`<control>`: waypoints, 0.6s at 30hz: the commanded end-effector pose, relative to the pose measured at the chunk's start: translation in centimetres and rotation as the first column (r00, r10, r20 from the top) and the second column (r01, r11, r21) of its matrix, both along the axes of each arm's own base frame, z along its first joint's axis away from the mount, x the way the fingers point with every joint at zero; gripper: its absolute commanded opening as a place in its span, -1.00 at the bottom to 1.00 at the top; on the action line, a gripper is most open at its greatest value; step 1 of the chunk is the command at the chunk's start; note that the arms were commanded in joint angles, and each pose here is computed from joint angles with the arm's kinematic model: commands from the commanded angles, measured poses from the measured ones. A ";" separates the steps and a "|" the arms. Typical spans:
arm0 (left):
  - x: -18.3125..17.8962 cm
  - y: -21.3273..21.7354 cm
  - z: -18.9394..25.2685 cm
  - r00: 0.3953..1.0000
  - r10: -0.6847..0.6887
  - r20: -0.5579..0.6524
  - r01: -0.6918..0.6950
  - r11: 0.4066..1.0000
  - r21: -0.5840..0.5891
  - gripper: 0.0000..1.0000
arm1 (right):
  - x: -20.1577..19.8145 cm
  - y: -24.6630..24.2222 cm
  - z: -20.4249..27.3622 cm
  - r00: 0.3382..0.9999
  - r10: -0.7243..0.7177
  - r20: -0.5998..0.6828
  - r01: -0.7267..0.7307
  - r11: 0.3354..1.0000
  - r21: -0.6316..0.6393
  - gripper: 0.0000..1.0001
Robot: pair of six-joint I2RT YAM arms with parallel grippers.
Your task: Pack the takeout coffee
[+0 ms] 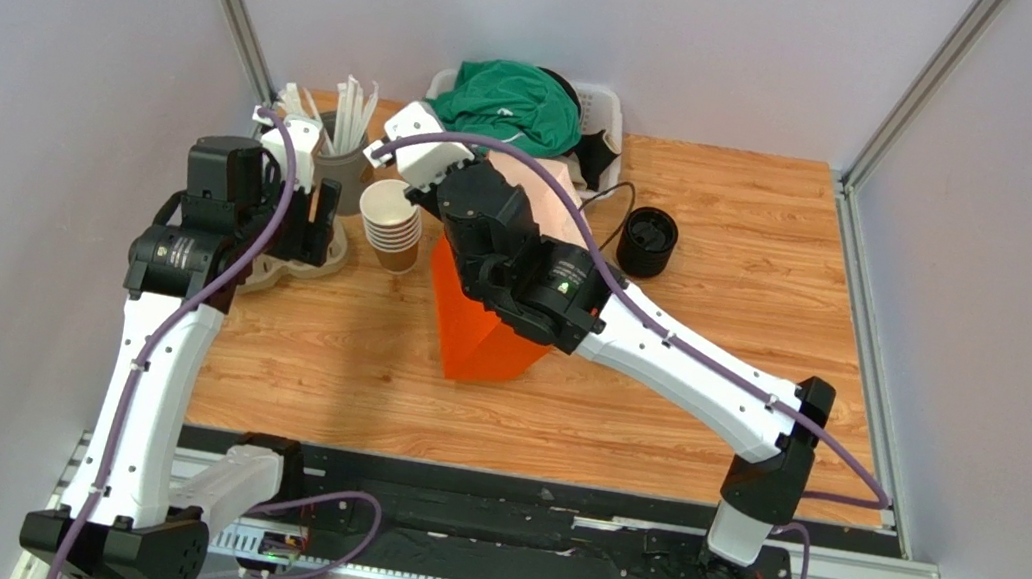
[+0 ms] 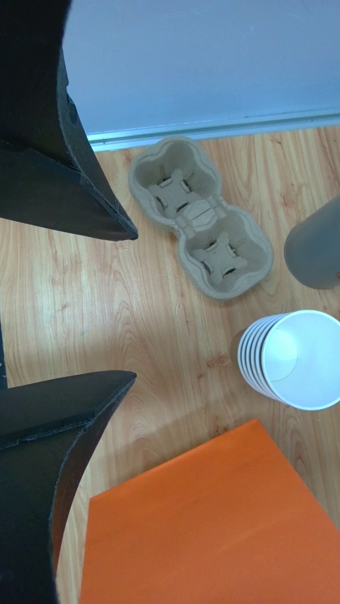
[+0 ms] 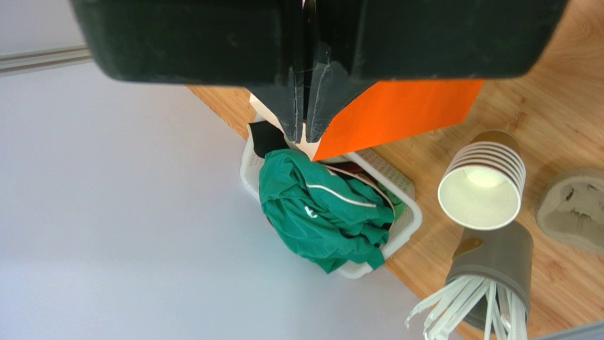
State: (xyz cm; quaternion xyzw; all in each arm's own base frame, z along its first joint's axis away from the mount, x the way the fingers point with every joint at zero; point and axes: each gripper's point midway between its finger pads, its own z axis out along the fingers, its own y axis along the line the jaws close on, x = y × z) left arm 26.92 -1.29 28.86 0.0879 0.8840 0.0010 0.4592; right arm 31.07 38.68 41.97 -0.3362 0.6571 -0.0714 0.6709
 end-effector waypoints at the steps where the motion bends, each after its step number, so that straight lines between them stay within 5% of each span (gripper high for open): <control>1: 0.2 -0.2 0.7 0.999 -0.007 0.040 0.008 1.000 -0.018 0.53 | -0.1 0.8 -1.2 1.000 0.018 0.000 -0.018 1.000 -0.024 -0.96; 7: 0.3 -0.1 0.6 0.999 -0.005 0.037 0.005 1.000 -0.019 0.53 | -1.6 3.6 -4.7 0.992 0.093 -0.087 -0.098 0.993 -0.059 -0.50; 15: 0.2 -0.2 0.3 0.999 -0.008 0.038 0.008 1.000 -0.023 0.54 | -4.9 3.7 2.3 0.951 0.286 -0.114 -0.283 0.958 0.039 0.23; 18: 0.1 -0.2 0.3 0.999 -0.009 0.041 0.010 1.000 -0.023 0.55 | -5.1 1.3 4.5 0.950 0.305 -0.072 -0.305 0.952 0.011 0.35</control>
